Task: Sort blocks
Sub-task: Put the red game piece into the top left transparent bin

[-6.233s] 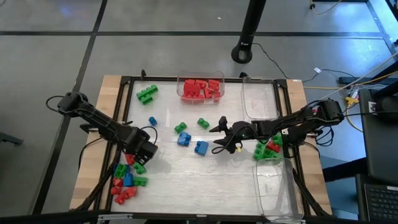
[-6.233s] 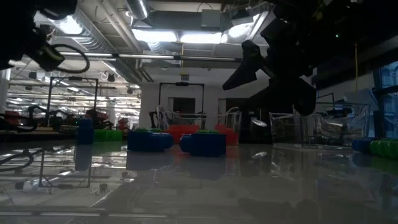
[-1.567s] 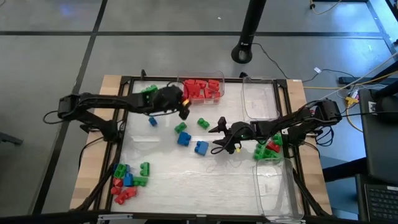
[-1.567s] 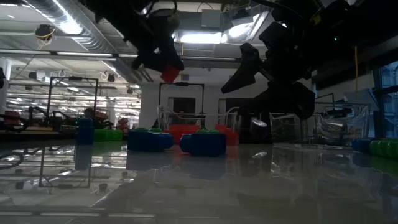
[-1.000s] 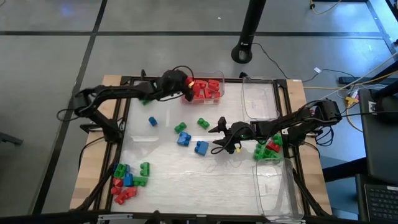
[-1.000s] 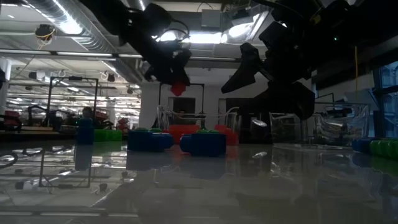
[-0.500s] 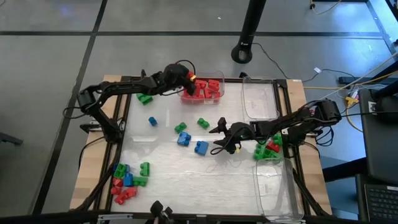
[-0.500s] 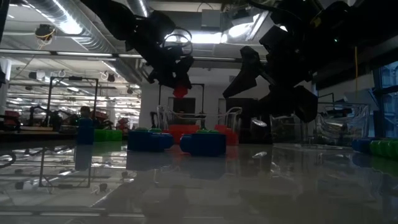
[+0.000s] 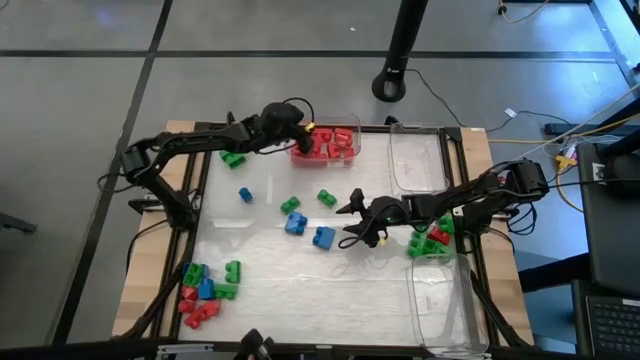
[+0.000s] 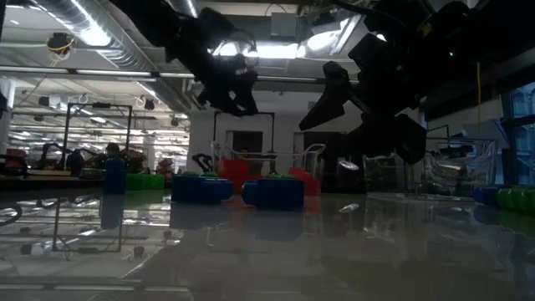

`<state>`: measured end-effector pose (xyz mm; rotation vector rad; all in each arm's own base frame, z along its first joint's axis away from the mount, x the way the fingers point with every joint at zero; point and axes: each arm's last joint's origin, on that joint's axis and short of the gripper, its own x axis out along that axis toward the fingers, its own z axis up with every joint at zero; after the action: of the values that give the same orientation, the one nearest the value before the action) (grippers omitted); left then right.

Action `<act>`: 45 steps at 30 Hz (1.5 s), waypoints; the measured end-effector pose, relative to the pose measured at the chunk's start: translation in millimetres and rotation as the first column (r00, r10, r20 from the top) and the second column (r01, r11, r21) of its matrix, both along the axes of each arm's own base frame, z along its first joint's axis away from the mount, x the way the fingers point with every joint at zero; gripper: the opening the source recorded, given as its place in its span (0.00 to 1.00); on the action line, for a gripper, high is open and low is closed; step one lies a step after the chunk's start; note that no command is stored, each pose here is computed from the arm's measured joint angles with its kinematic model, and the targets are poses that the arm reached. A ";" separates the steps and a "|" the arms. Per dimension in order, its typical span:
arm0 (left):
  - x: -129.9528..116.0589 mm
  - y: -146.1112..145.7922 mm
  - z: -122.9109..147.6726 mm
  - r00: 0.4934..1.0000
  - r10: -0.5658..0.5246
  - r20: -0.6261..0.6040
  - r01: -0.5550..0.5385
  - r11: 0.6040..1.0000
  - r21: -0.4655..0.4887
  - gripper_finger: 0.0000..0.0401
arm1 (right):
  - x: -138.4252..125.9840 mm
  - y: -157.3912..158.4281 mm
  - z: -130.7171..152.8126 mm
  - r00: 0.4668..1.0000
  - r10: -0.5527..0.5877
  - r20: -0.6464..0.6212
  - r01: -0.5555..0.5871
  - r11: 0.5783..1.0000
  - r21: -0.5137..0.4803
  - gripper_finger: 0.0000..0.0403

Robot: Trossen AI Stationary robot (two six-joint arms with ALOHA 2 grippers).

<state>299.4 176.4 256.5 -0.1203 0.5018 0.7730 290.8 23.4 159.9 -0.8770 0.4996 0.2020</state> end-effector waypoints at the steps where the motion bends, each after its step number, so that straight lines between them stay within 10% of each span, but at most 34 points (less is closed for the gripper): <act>1: -0.4 -5.8 4.3 1.000 -0.023 -0.011 0.024 1.000 0.013 0.66 | 0.0 0.0 -0.1 1.000 0.000 -0.001 0.000 1.000 0.000 0.73; 17: -29.6 -162.2 44.3 0.895 -0.427 -0.130 0.408 0.901 -0.151 0.67 | -0.2 0.0 -0.5 1.000 -0.002 -0.005 0.002 1.000 0.004 0.73; 29: -59.8 -242.7 26.5 0.871 -0.454 -0.189 0.325 0.820 -0.470 0.67 | 0.1 0.0 -0.3 1.000 -0.003 -0.001 0.003 1.000 0.006 0.73; 45: -67.2 -327.9 -0.4 0.817 -0.556 -0.153 0.374 0.713 -0.593 0.63 | -0.5 1.0 -1.2 1.000 -0.021 -0.012 0.022 0.995 0.096 0.73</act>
<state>232.1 -151.4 256.1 -0.3799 1.0198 0.1115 290.3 24.4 158.6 -0.7768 0.5057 0.2095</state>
